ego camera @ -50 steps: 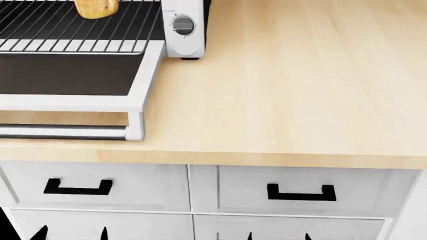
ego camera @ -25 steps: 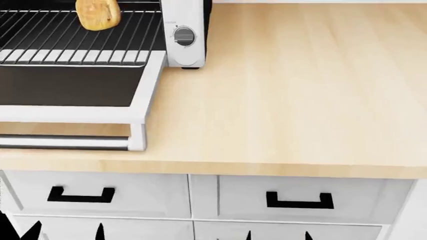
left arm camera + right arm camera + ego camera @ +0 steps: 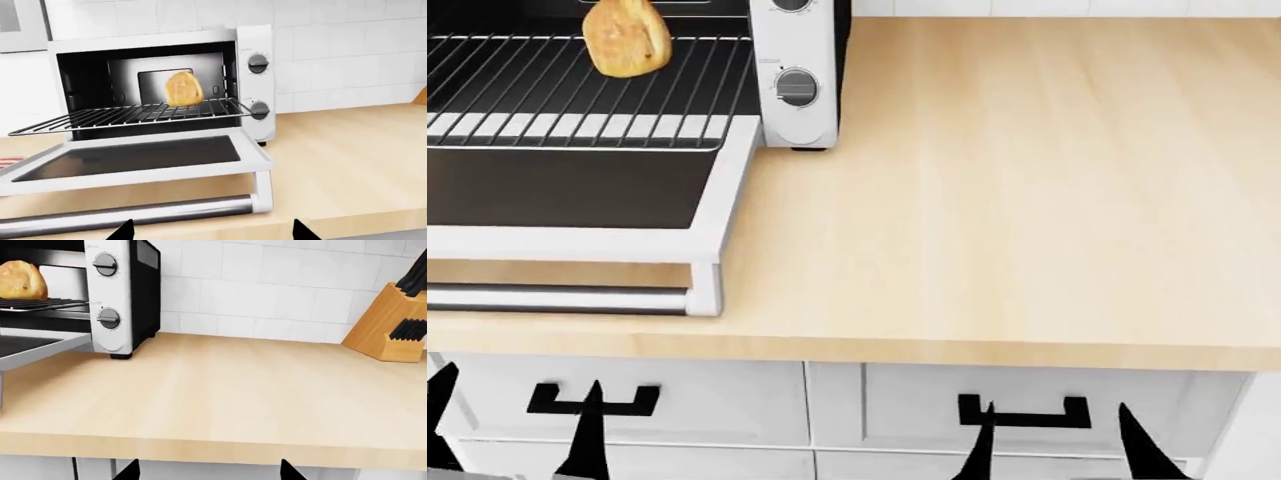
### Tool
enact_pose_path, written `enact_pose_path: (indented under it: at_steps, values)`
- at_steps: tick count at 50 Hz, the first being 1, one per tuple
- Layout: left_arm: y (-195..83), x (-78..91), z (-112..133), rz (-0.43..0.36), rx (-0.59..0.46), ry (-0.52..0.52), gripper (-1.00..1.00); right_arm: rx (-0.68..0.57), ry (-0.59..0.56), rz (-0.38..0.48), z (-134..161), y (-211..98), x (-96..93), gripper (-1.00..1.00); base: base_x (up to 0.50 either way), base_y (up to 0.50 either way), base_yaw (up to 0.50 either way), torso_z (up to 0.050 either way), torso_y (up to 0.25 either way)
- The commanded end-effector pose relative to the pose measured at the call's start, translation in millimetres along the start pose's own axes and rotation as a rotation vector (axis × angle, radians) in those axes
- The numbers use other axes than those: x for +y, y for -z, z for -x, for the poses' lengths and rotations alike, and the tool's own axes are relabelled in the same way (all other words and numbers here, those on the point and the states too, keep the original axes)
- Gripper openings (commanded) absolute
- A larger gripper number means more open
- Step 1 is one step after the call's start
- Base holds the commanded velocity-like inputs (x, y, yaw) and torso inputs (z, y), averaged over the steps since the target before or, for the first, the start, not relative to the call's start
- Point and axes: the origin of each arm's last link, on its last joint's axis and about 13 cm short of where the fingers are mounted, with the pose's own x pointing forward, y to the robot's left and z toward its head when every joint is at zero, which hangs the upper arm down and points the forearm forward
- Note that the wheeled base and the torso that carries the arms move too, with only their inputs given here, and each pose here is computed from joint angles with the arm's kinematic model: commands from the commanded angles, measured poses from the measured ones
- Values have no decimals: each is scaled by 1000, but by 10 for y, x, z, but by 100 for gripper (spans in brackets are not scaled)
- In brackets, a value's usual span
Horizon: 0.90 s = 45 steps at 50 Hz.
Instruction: Pick the bread from the rack and place it on the plate on the counter.
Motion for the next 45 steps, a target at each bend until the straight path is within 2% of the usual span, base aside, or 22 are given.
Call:
enact_pose_path:
  at_steps: [1,12,15,26,36,45]
  values:
    - [-390,83,-24,-56,-41,18,100,-57,10,71,-6,-372,-127,100,0,0,0,46,92]
    - [-740,151,-111,-103,-90,28,100,-148,2,154,-93,-890,-221,100,0,0,0,46,92]
    - [-862,175,-127,-113,-110,24,100,-172,3,204,-114,-1047,-254,100,0,0,0,46,92]
    - [-1192,246,-197,-162,-154,14,100,-231,17,256,-179,-1446,-349,100,0,0,0,46,92]
    - [-1545,284,-354,-200,-190,33,100,-269,0,321,-428,-1857,-390,100,0,0,0,46,93]
    - [-1744,331,-495,-226,-169,43,100,-277,-1,348,-637,-2159,-465,100,0,0,0,46,93]
